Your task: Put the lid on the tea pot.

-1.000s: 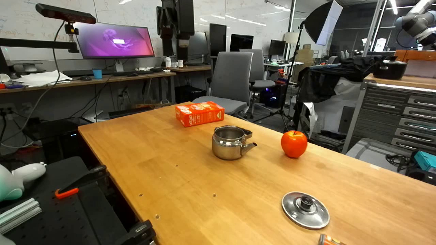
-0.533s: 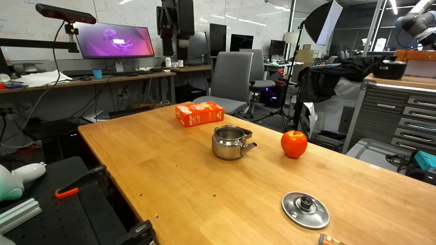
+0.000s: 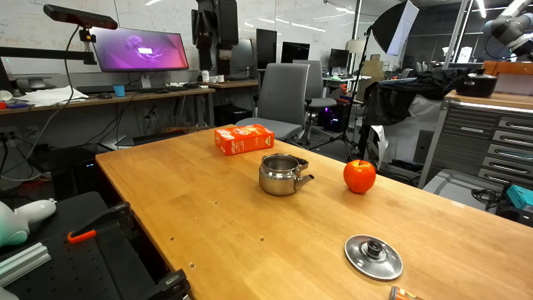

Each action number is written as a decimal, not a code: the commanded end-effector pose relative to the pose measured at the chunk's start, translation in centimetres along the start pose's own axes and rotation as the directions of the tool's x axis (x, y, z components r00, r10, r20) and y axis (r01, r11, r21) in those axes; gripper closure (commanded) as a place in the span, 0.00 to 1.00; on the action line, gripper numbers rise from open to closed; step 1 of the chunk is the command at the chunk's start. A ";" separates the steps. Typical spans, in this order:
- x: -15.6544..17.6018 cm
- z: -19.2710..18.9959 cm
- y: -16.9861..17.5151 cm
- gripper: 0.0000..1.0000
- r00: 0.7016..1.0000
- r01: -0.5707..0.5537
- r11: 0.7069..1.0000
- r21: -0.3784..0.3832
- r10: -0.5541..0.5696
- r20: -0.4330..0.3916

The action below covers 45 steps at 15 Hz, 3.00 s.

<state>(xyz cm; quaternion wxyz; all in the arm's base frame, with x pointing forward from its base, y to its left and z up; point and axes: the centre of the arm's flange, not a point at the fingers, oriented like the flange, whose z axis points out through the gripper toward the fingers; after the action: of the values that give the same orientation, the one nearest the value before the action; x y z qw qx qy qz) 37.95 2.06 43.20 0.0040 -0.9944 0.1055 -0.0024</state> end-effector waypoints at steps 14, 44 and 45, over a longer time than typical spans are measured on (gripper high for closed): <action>11.5 1.0 9.1 0.00 0.981 -0.141 0.989 -0.051 0.133 -0.139; 19.9 16.0 23.4 0.00 0.901 -0.433 0.902 0.001 0.432 -0.036; 19.9 16.9 23.4 0.00 0.901 -0.432 0.902 -0.006 0.432 -0.025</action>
<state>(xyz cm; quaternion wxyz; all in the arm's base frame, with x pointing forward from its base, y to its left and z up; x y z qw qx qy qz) 51.52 -24.17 28.04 -0.0088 -0.9450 0.3267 -0.0116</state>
